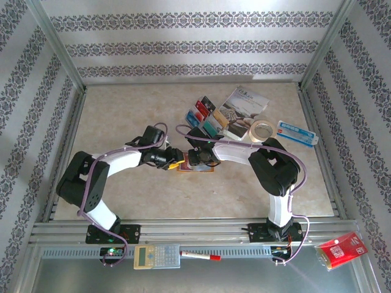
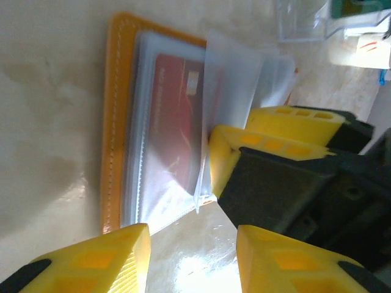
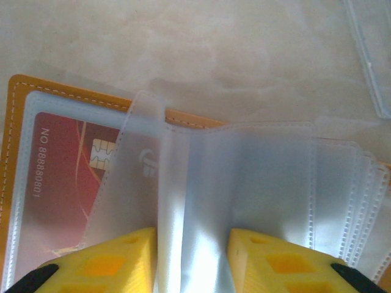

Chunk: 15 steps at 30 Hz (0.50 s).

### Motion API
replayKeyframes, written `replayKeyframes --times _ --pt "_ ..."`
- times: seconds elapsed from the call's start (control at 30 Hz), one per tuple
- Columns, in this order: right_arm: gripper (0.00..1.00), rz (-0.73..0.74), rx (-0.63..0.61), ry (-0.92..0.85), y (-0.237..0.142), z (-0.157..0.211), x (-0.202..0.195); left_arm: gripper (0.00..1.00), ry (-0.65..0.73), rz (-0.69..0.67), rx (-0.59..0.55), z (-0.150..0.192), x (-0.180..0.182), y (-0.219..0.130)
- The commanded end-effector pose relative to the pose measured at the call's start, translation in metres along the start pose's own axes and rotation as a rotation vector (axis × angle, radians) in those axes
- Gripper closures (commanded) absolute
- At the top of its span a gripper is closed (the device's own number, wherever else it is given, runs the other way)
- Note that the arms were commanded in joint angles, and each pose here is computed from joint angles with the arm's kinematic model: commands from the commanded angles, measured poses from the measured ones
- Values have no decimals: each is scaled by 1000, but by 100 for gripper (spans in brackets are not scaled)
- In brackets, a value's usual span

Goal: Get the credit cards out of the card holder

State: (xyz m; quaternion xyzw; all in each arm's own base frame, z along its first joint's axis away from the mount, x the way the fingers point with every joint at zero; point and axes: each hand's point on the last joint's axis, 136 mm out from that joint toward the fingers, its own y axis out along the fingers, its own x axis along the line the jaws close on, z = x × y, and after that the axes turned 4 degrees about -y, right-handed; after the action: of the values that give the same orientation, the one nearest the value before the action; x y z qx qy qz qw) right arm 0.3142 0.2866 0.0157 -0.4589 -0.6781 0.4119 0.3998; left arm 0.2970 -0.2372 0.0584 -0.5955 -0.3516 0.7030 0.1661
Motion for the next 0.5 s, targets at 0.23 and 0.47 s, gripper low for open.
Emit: replayKeyframes --times 0.23,0.47 --pt "66 -5 117 54 17 36 -16 70 -31 56 38 1 -7 28" --pt "67 -92 74 96 8 24 -7 72 -37 51 58 0 -5 35"
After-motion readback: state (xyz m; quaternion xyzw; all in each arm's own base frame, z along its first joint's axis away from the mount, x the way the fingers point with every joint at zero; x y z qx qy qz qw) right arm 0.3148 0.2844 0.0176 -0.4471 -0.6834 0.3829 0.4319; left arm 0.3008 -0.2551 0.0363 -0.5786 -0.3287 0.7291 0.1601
